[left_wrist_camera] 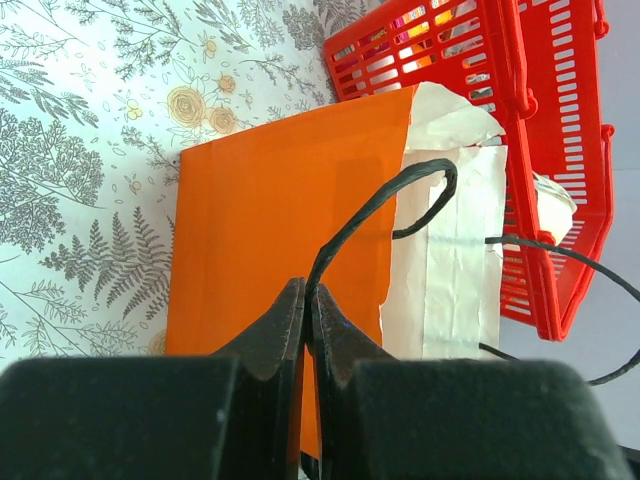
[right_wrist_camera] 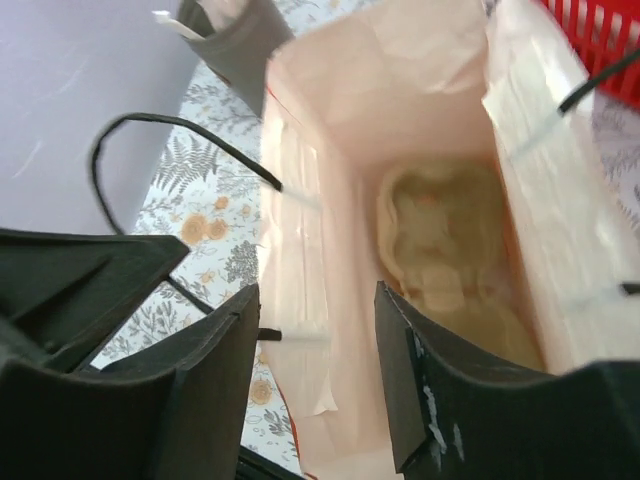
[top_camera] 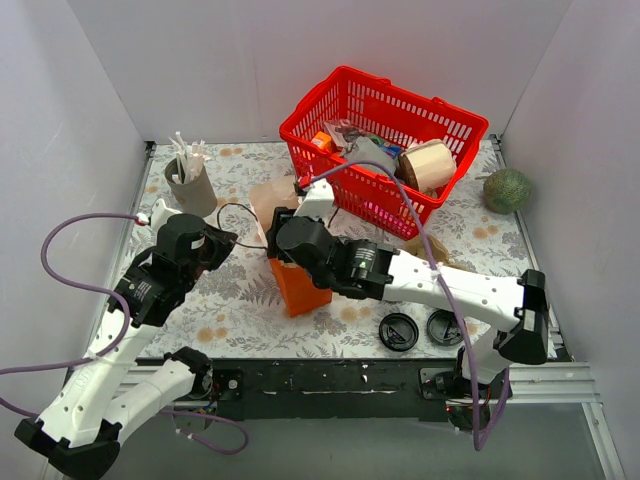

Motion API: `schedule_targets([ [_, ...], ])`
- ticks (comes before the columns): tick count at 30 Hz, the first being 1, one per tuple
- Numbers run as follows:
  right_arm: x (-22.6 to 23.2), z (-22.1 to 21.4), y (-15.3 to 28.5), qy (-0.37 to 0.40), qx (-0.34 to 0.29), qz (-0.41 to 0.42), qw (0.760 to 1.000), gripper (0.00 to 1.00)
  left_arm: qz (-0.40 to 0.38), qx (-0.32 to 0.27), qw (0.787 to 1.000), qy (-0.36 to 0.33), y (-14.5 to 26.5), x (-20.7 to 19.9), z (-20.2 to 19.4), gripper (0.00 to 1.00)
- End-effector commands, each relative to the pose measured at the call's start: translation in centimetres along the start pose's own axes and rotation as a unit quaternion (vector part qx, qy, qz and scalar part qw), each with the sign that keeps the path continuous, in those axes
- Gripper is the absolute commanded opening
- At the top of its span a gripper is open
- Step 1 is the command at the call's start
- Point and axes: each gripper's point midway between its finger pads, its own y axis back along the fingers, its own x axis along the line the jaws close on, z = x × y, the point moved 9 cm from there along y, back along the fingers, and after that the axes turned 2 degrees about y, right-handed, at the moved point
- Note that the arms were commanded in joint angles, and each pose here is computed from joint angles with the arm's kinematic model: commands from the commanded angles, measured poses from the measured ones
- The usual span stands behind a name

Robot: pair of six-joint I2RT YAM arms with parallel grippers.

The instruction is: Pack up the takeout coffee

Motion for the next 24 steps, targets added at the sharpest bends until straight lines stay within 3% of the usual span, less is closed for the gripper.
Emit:
schedule_targets([
  [1,0.2,4.8,1.7,0.066,-0.045,0.074,0.994,0.57,0.002,-0.013,1.000,-0.014,0.0,0.0,0.3,0.00],
  [5,-2.3,5.9,-1.3,0.072,0.043,0.112,0.990,0.48,0.007,-0.009,1.000,-0.022,-0.1,0.2,0.2,0.00],
  [7,-2.6,5.5,-2.0,0.078,0.094,0.176,0.977,0.40,0.008,-0.009,1.000,-0.024,-0.2,0.2,0.2,0.00],
  [14,-4.2,4.2,-3.9,0.209,0.149,0.167,0.952,0.38,-0.011,0.004,0.999,-0.041,-0.1,-0.3,0.1,0.00],
  [24,-5.9,-0.4,-8.3,0.262,0.244,0.064,0.932,0.35,-0.050,0.019,0.997,-0.058,0.1,-1.3,0.0,0.00],
])
